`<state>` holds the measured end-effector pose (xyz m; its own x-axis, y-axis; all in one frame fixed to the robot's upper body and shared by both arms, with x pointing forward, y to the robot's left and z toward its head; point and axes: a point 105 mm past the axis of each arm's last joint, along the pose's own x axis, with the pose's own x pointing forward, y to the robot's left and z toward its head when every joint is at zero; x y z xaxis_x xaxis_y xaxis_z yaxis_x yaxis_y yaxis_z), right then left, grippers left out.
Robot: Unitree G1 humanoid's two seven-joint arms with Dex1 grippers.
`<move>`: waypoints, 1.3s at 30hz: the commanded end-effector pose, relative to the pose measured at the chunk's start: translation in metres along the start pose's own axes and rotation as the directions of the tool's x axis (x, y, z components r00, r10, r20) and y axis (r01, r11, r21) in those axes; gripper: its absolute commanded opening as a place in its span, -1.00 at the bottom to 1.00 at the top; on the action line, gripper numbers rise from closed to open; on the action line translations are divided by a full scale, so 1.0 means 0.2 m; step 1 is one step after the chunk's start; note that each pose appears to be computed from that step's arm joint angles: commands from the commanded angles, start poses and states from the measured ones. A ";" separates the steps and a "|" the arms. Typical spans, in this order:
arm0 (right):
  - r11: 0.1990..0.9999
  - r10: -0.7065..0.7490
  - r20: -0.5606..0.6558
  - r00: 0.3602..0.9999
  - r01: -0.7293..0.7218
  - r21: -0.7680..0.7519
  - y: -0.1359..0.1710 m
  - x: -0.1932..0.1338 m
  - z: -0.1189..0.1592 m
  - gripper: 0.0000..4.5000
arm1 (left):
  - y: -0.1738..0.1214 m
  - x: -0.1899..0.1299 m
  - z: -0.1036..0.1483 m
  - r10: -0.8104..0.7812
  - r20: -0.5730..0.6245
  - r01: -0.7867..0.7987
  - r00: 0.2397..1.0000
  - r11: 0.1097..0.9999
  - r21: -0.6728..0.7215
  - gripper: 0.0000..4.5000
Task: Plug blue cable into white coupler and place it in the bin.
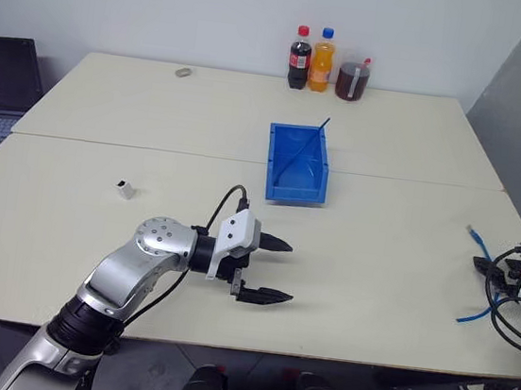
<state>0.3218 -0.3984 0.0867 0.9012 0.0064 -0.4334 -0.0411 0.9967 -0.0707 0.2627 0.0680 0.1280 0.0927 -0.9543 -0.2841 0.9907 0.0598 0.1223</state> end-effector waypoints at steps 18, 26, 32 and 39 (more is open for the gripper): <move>0.992 0.115 -0.051 0.992 -0.117 -0.035 0.01 -0.03 -0.03 -0.98 | 0.02 -0.03 0.01 0.015 0.002 -0.015 1.000 0.998 0.064 1.00; 0.872 0.350 0.013 0.937 -0.321 -0.370 0.28 -0.05 0.23 -0.98 | 0.01 -0.16 -0.12 0.077 -0.105 -0.072 0.992 0.996 0.050 1.00; 0.605 0.626 -0.056 0.778 -0.529 -0.594 0.82 -0.09 0.32 -0.98 | -0.03 -0.40 -0.35 0.201 -0.250 -0.212 0.947 0.977 -0.018 1.00; 0.259 0.844 -0.178 0.505 -0.676 -0.689 1.55 -0.08 0.26 -0.98 | 0.09 -0.66 -0.44 0.449 -0.278 -0.480 0.849 0.876 -0.051 1.00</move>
<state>0.3202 -0.1073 0.1138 0.3932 0.8114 -0.4324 -0.9091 0.2728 -0.3147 0.2704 0.2068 0.0739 0.4798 -0.7365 -0.4769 0.8709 0.4658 0.1567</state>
